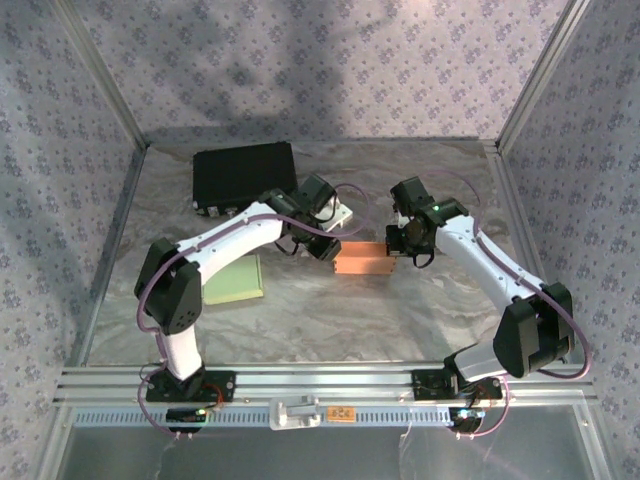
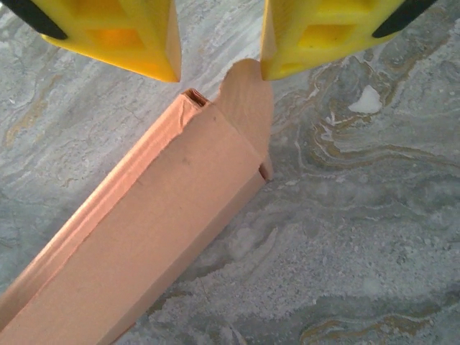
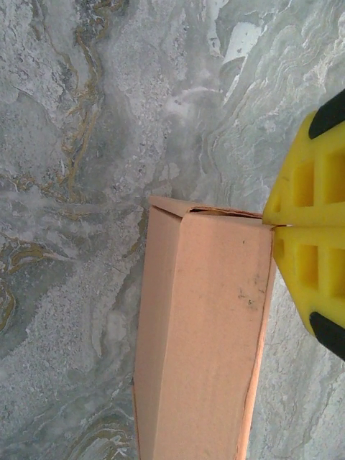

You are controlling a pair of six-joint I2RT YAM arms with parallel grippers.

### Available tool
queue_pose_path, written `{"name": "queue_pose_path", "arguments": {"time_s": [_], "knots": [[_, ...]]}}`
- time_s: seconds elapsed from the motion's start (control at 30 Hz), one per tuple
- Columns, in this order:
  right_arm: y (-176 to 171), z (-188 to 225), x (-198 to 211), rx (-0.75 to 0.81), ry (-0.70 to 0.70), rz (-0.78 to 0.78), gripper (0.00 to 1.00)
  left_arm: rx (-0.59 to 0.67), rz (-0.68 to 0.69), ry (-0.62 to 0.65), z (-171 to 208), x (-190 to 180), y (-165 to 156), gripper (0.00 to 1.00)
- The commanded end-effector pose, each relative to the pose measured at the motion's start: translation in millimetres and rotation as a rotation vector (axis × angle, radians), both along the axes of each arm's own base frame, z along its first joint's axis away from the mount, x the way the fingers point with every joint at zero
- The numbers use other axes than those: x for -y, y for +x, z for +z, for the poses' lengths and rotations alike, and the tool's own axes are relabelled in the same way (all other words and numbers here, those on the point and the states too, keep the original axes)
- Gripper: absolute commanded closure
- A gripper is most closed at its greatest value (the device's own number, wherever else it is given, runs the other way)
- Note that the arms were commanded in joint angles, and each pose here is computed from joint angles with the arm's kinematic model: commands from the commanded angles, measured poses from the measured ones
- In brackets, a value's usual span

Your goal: Fold the paper box

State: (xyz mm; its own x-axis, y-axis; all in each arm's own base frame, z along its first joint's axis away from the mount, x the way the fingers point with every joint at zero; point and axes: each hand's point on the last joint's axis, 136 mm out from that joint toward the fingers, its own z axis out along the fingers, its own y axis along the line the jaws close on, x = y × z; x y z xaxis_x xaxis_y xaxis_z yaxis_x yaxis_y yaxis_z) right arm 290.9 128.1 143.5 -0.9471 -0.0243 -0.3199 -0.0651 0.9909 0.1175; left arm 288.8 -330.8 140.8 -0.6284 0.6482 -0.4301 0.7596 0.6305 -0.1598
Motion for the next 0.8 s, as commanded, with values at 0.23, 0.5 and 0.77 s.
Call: {"name": "queue_pose_path", "arguments": {"time_s": [0.23,0.5,0.77], "knots": [[2.1,6.0,0.3,-0.005,0.011,-0.018,1.0,0.041,-0.018,0.039,2.3,4.3,8.7,0.75],[2.6,5.3,0.2,-0.007,0.011,-0.023,1.0,0.04,-0.022,0.039,4.1,6.6,8.3,0.88],[4.1,6.9,-0.1,0.013,0.0,-0.037,1.0,-0.012,0.023,0.021,11.2,12.2,4.2,0.96]]}}
